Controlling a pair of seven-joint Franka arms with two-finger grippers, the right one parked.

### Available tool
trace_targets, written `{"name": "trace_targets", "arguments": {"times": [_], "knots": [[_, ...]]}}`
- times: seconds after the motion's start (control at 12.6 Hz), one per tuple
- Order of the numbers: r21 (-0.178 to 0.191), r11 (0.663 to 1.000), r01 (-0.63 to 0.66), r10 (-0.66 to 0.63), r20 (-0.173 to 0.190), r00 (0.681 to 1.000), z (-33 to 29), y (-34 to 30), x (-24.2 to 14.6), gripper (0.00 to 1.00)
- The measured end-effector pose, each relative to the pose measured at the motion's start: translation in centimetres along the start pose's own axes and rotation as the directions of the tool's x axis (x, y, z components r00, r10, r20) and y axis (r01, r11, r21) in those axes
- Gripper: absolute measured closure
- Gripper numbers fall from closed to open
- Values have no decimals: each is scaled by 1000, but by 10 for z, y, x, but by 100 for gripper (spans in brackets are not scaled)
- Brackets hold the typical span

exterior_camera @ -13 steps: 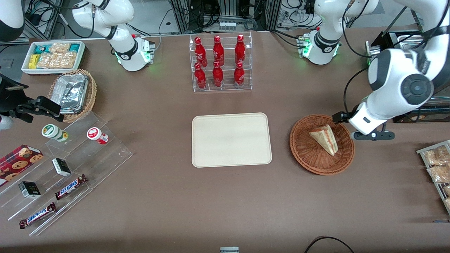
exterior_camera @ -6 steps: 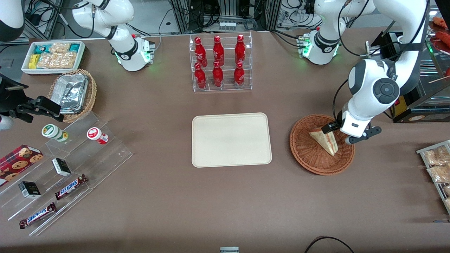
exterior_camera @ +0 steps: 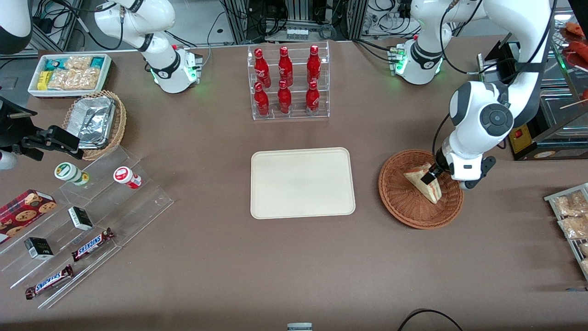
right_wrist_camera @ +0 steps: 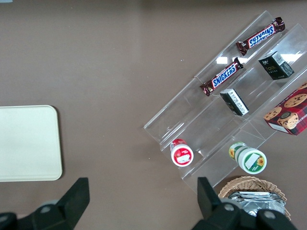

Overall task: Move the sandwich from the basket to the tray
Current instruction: 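Lower the left gripper and close it on the sandwich, then lift the sandwich and carry it over the cream tray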

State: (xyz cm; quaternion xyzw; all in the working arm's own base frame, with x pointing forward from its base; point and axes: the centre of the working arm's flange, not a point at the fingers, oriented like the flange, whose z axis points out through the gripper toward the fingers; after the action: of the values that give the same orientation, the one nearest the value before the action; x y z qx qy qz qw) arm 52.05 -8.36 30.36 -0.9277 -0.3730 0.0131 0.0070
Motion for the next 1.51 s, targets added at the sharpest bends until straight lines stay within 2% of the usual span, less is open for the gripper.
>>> {"name": "trace_targets", "arguments": {"times": [0.4,0.48,0.56,0.64,0.95,1.03,1.27,1.35,1.51], "knots": [[14,1000,21,-22,27,999,44,3,-4,0],[20,1000,24,-25,34,999,54,5,-6,1],[30,999,26,-27,43,999,61,5,-7,8],[39,999,27,-29,50,998,64,4,-8,8],[67,998,-13,9,66,998,48,3,-8,56],[76,997,-20,15,69,998,38,4,-7,65],[111,991,-75,66,89,994,-3,26,-13,74],[113,987,-117,107,92,990,-17,40,-21,75],[106,974,-200,191,88,978,-36,70,-46,85]]}}
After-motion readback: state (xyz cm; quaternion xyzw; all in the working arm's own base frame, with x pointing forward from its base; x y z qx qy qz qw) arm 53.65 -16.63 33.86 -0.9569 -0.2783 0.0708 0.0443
